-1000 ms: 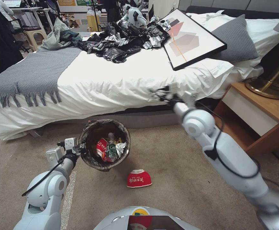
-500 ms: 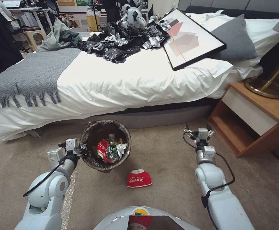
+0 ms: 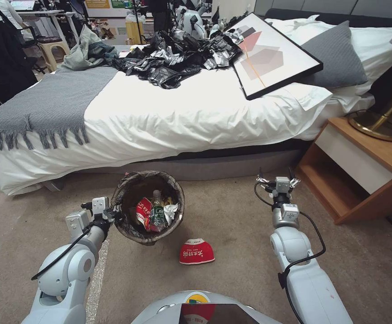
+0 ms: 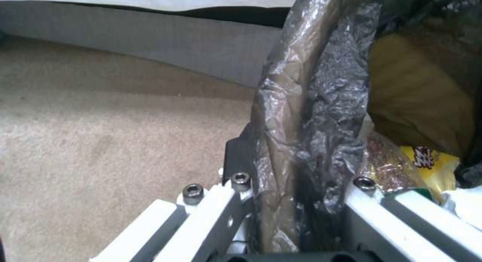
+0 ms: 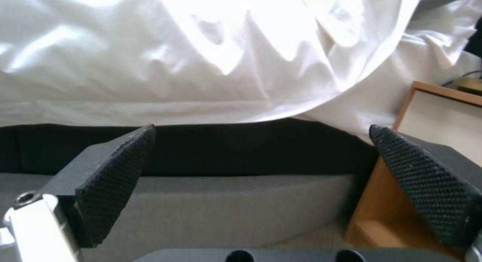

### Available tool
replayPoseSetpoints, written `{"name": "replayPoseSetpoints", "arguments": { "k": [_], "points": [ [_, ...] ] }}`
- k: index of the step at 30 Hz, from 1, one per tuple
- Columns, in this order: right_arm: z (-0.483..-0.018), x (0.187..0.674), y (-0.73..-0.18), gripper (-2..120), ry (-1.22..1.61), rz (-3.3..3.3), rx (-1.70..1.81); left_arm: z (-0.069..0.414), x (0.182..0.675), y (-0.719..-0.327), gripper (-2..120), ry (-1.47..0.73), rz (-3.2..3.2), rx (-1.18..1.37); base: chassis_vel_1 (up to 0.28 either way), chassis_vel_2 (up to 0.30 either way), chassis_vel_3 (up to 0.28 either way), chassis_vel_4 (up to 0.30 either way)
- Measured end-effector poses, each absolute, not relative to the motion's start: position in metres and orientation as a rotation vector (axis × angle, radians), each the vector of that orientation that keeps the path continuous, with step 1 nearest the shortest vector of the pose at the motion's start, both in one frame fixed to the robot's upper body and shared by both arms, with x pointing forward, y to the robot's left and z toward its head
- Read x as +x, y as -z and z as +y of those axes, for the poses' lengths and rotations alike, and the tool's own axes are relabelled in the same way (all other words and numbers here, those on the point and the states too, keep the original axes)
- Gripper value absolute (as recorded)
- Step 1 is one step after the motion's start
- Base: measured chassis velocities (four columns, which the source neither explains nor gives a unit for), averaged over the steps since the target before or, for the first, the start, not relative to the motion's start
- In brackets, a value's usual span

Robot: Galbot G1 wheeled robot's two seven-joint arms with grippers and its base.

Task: Pick up the trash bin, then pick up the garbage from the floor and place it into the trash bin.

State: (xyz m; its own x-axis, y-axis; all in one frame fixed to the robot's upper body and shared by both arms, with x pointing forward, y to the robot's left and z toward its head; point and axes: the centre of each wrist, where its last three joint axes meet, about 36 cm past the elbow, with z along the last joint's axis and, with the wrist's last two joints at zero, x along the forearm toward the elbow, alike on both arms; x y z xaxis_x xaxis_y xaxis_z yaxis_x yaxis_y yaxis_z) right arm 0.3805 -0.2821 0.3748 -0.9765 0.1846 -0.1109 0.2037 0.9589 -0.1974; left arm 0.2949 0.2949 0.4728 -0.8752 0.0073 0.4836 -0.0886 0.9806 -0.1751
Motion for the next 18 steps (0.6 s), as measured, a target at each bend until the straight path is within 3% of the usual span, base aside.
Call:
{"name": "replayPoseSetpoints", "arguments": {
  "k": [18],
  "points": [
    [-0.2853,0.3761,-0.3745,100,0.333,3.030,0.285,0.3006,0.2952,-0.4698,0,-0.265,-2.619,0.072,0.035,0.028,0.027,0.029]
  ]
}}
